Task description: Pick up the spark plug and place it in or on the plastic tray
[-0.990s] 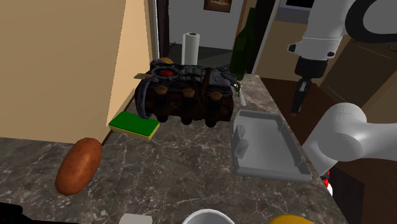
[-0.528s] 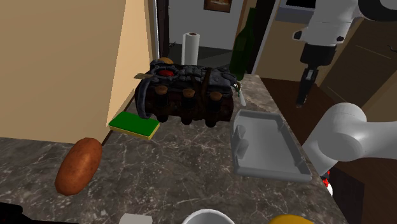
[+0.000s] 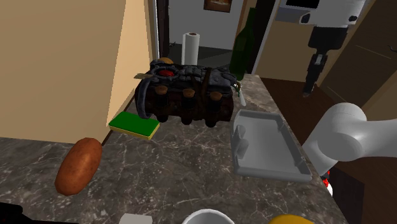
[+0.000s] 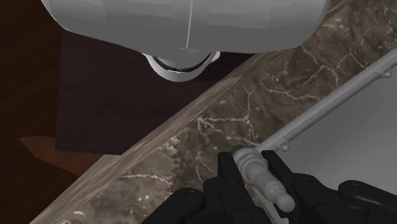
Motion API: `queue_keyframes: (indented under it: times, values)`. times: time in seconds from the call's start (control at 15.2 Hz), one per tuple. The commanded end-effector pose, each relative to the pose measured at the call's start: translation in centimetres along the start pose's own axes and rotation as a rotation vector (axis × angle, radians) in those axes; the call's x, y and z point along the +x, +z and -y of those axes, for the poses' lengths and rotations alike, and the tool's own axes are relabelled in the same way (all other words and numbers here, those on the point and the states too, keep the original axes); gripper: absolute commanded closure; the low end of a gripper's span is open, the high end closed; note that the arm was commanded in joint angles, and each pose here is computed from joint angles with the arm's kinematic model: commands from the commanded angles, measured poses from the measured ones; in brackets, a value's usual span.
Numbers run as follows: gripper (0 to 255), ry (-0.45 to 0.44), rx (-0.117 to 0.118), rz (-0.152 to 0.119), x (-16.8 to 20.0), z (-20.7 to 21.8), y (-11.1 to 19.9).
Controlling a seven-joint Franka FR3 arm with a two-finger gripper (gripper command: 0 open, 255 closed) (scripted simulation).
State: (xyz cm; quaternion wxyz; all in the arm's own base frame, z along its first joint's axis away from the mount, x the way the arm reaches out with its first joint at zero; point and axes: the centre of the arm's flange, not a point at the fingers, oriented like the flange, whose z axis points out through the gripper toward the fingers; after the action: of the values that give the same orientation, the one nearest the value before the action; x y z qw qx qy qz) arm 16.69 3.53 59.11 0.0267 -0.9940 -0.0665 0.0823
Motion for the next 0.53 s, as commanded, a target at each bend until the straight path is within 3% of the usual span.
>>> queue_keyframes:
  times: [0.0,0.46]
  values:
    - [255,0.0,0.0,0.0,-0.1,0.1,-1.0]
    - [255,0.0,0.0,0.0,-0.2,1.5,-3.7]
